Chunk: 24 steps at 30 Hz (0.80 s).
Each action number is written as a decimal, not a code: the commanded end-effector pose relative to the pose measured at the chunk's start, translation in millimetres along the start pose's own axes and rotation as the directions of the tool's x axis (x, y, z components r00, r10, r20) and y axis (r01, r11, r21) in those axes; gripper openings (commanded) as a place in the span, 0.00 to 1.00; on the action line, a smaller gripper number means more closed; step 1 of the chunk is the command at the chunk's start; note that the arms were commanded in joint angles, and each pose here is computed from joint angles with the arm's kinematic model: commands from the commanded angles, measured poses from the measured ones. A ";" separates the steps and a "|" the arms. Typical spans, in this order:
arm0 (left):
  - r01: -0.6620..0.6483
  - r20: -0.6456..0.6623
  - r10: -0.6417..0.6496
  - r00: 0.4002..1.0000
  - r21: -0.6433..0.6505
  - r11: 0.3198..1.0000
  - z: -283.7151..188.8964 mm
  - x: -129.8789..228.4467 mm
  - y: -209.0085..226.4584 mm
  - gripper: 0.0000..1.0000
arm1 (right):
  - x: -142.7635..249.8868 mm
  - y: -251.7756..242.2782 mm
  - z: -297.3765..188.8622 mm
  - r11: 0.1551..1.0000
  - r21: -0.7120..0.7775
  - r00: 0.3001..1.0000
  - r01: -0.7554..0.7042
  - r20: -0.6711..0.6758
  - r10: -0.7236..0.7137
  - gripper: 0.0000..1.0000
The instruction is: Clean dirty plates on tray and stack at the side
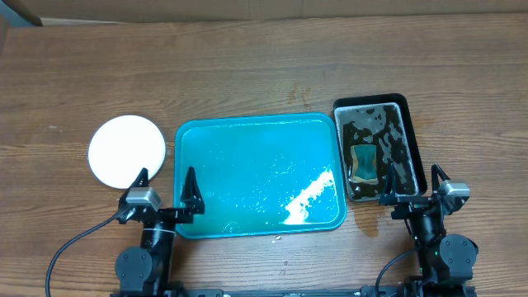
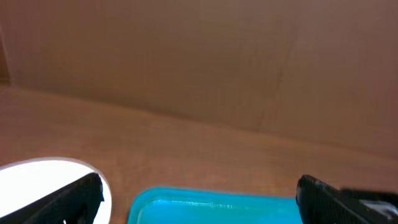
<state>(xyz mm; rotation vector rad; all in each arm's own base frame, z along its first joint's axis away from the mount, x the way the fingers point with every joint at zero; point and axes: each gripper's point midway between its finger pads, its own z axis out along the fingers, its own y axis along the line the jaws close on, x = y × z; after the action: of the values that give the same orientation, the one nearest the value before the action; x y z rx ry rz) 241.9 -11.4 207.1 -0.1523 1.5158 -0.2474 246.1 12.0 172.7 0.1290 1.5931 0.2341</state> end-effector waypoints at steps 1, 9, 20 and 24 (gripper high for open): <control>-0.018 0.066 0.020 0.998 -0.023 1.000 1.8 -0.8 7.3 1.00 | 2.0 -0.7 0.0 1.000 -0.001 1.000 0.004 0.002 -0.004 1.00; -0.020 -0.109 0.012 0.994 -0.072 0.997 1.2 46.3 20.8 1.00 | 2.0 -0.7 0.0 1.000 -0.001 1.000 0.004 0.002 -0.004 1.00; -0.020 -0.115 0.012 0.993 -0.072 0.997 1.1 47.6 20.8 1.00 | 2.0 -0.7 0.0 1.000 -0.001 1.000 0.004 0.002 -0.004 1.00; -0.020 -0.115 0.012 0.993 -0.072 0.997 1.1 47.6 20.8 1.00 | 2.0 -0.7 0.0 1.000 -0.001 1.000 0.004 0.002 -0.004 1.00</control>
<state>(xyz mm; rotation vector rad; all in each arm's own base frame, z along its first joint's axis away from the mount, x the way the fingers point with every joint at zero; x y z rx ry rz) 246.3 -6.7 155.5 -0.1872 1.6472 -0.2151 246.1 11.8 172.6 0.1300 1.5934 0.2338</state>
